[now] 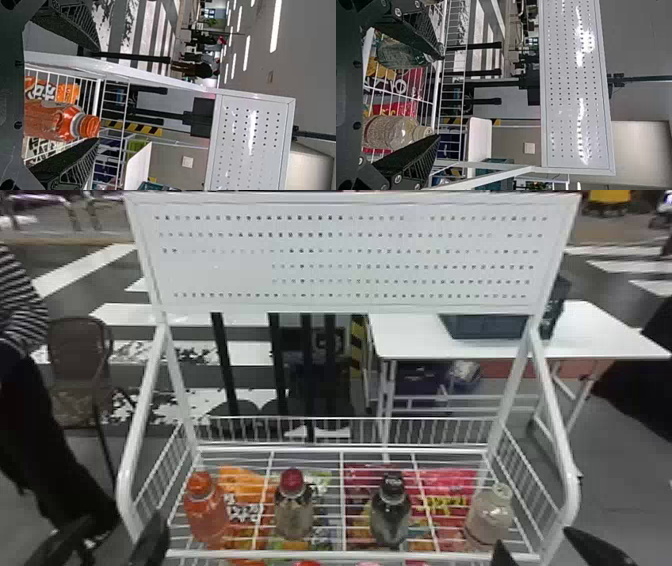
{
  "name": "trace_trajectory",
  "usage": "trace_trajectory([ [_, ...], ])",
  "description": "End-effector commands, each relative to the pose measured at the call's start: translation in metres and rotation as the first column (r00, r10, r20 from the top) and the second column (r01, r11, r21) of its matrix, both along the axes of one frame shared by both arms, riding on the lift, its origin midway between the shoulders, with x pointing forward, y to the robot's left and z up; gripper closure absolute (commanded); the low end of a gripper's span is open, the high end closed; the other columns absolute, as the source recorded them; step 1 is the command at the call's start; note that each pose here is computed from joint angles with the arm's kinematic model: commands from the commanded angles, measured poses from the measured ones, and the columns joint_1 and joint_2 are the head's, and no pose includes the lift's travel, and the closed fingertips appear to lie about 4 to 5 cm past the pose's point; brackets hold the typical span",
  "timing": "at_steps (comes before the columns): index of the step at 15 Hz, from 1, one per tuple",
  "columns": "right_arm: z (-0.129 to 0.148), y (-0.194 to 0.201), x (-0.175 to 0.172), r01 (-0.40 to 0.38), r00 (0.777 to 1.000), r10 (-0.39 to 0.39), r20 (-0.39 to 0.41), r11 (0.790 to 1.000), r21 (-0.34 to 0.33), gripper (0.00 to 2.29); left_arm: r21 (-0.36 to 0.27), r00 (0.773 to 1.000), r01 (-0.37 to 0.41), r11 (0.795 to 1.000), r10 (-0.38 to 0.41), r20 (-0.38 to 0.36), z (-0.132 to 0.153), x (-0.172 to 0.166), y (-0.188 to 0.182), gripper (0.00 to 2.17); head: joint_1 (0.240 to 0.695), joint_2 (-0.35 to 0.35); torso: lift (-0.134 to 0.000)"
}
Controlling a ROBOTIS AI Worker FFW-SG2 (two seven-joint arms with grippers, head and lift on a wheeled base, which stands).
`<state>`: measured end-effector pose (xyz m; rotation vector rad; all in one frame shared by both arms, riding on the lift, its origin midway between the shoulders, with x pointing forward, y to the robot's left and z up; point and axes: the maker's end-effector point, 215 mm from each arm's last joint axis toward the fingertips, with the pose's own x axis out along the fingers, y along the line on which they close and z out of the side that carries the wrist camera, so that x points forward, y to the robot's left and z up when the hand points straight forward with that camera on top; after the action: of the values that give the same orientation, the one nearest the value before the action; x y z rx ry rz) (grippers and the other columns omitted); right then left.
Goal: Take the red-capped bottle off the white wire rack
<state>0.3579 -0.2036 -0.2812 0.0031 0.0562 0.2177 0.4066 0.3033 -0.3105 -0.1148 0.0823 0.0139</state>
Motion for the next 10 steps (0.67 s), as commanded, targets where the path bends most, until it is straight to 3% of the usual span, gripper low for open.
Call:
trace_trajectory([
  [1,-0.001,-0.001,0.0,0.003,1.0,-0.003,-0.002,1.0,-0.002,0.15,-0.022,0.999,0.033,0.999,-0.034,-0.001,-0.022,-0.004,-0.024,0.08,0.499,0.0,0.0],
  [4,-0.001,-0.002,0.0,0.004,1.0,-0.004,-0.002,1.0,-0.006,0.15,-0.051,0.994,0.113,0.992,-0.113,0.009,-0.058,-0.004,-0.077,0.08,0.499,0.0,0.0],
  [10,-0.001,-0.002,0.002,0.004,1.0,-0.004,0.001,1.0,-0.011,0.15,-0.008,0.967,0.254,0.967,-0.254,0.022,-0.102,0.005,-0.182,0.06,0.499,0.0,0.0],
])
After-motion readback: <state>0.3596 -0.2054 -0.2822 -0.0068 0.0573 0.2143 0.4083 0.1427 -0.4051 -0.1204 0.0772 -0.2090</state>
